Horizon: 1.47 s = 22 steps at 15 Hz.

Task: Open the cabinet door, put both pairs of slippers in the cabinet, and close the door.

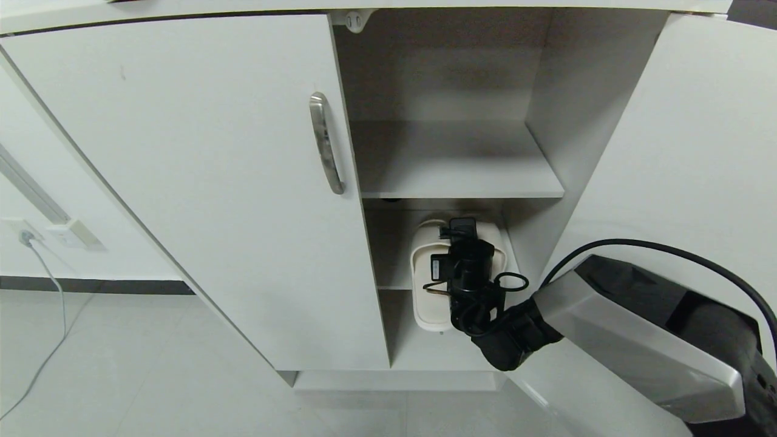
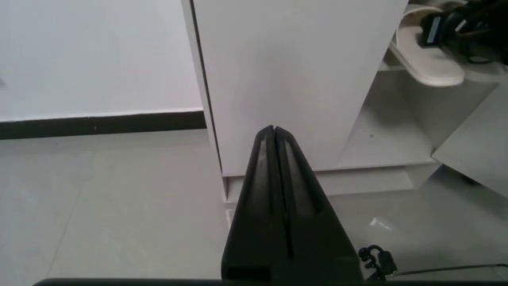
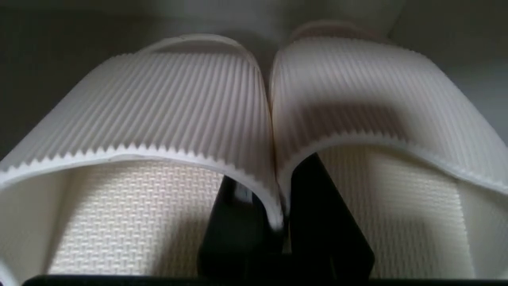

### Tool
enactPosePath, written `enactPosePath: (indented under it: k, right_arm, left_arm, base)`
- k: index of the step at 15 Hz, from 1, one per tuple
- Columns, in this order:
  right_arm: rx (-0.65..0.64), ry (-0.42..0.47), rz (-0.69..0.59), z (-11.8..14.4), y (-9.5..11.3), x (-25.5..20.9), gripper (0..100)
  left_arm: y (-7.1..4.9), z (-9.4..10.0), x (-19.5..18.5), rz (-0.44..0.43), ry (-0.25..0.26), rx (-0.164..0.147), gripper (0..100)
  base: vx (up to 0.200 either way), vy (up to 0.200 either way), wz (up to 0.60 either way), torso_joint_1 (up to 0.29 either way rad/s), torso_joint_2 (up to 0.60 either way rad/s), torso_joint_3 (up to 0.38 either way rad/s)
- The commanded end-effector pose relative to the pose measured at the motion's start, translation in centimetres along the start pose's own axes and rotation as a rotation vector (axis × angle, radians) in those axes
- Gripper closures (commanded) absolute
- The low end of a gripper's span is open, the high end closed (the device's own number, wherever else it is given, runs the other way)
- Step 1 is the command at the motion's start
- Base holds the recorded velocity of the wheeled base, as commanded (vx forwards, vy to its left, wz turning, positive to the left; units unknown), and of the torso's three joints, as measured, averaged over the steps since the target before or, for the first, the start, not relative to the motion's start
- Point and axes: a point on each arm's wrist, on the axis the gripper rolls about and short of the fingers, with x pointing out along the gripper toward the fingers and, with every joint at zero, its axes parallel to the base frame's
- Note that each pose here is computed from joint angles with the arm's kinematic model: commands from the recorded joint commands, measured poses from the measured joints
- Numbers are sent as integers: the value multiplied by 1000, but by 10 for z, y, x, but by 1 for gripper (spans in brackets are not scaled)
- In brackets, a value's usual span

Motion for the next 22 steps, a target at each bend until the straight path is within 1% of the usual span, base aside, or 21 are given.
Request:
enactPosePath:
  k: [1, 4, 9, 13, 22]
  right_arm:
    - [10, -12, -13, 2, 4, 15, 100]
    - [11, -15, -29, 9, 5, 30, 100]
    - [14, -18, -42, 5, 6, 44, 100]
    - [9, -12, -52, 1, 3, 48, 100]
    - [6, -4, -53, -5, 4, 50, 100]
  left_arm:
    - [0, 0, 0, 1, 1, 0, 100]
    - [0, 0, 0, 1, 1, -2, 100]
    - [0, 0, 0, 1, 1, -2, 100]
    - [0, 0, 0, 1, 1, -2, 100]
    - [0, 0, 0, 8, 1, -5, 100]
  base:
    - [0, 0, 0, 0, 0, 0]
    - [0, 0, 0, 0, 0, 0]
    - [0, 0, 0, 0, 0, 0]
    - [0, 0, 0, 0, 0, 0]
    - [0, 0, 0, 0, 0, 0]
